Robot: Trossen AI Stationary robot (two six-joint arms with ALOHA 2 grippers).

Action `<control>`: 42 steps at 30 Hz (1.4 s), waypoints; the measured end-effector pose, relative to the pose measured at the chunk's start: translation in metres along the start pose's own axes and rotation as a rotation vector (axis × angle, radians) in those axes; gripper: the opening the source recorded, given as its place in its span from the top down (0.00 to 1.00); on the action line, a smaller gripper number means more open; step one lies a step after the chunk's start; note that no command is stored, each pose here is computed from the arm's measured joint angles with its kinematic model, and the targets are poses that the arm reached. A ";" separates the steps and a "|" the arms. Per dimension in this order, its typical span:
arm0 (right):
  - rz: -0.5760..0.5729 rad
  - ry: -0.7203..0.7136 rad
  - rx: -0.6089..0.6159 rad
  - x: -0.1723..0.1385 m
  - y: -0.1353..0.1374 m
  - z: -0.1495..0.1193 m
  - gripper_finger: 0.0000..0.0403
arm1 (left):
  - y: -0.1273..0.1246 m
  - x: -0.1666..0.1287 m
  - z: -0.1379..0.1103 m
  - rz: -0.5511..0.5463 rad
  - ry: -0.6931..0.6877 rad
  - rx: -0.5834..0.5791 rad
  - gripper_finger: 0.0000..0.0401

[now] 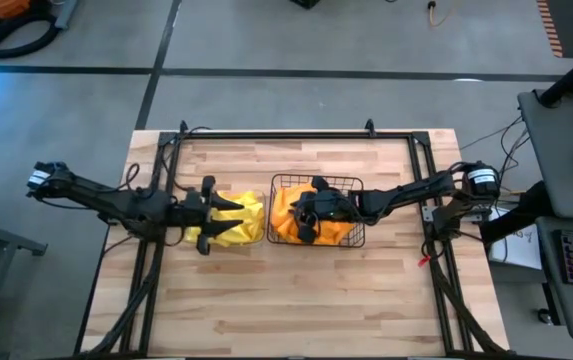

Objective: Sort microfiber towel by color & place in baskets
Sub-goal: Put the orange towel into the black wire basket, then return to Home Position

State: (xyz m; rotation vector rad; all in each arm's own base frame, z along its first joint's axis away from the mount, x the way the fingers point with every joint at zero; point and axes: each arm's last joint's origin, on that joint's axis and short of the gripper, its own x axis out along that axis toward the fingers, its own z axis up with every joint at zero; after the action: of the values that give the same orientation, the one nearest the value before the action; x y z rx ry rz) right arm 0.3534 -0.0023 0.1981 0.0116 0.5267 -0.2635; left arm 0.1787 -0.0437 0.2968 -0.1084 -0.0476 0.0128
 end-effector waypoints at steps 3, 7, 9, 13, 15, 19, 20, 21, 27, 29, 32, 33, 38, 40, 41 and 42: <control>-0.001 0.021 -0.029 0.000 0.000 -0.002 0.86 | 0.002 -0.009 -0.001 -0.014 -0.061 -0.013 0.61; -0.011 0.044 -0.050 -0.001 -0.001 -0.004 0.91 | 0.006 -0.020 -0.011 -0.021 -0.109 -0.041 0.61; -0.012 0.034 -0.048 -0.002 -0.001 0.000 0.93 | 0.007 -0.023 -0.016 -0.022 -0.113 -0.059 0.61; -0.010 -0.018 -0.033 -0.011 -0.002 0.014 0.93 | 0.009 -0.028 -0.019 -0.028 -0.122 -0.086 0.61; -0.011 -0.028 -0.039 -0.015 -0.003 0.017 0.92 | 0.009 -0.030 -0.020 -0.033 -0.120 -0.081 0.61; -0.003 -0.045 -0.055 -0.026 -0.003 0.020 0.90 | 0.011 -0.035 -0.023 -0.031 -0.090 -0.055 0.61; 0.001 -0.054 -0.059 -0.029 -0.002 0.021 0.90 | 0.011 -0.037 -0.024 -0.030 -0.084 -0.053 0.61; 0.000 -0.066 -0.065 -0.033 -0.001 0.021 0.89 | 0.012 -0.039 -0.025 -0.030 -0.087 -0.053 0.61; 0.022 -0.137 -0.095 -0.065 0.011 0.017 0.88 | 0.018 -0.054 -0.039 -0.035 -0.108 -0.059 0.61; 0.053 -0.179 -0.110 -0.079 0.016 0.014 0.88 | 0.020 -0.058 -0.045 -0.035 -0.115 -0.059 0.61; 0.095 -0.237 -0.131 -0.098 0.021 0.004 0.88 | 0.022 -0.064 -0.052 -0.035 -0.128 -0.042 0.61; 0.105 -0.260 -0.133 -0.104 0.021 0.002 0.88 | 0.023 -0.065 -0.054 -0.035 -0.139 -0.037 0.61; 0.126 -0.362 -0.122 -0.133 0.012 -0.009 0.88 | 0.025 -0.071 -0.054 -0.034 -0.184 0.005 0.61; 0.127 -0.377 -0.113 -0.141 0.007 -0.015 0.88 | 0.026 -0.073 -0.054 -0.032 -0.185 0.021 0.61; 0.128 -0.390 -0.105 -0.145 0.004 -0.017 0.88 | 0.026 -0.074 -0.054 -0.032 -0.181 0.025 0.61; 0.128 -0.404 -0.094 -0.149 0.002 -0.019 0.88 | 0.026 -0.075 -0.054 -0.032 -0.183 0.025 0.61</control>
State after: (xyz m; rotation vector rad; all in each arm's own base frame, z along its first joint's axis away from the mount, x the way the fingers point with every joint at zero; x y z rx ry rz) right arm 0.2202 0.0378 0.2557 -0.0976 0.1347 -0.1098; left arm 0.1063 -0.0245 0.2365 -0.0816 -0.2317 -0.0083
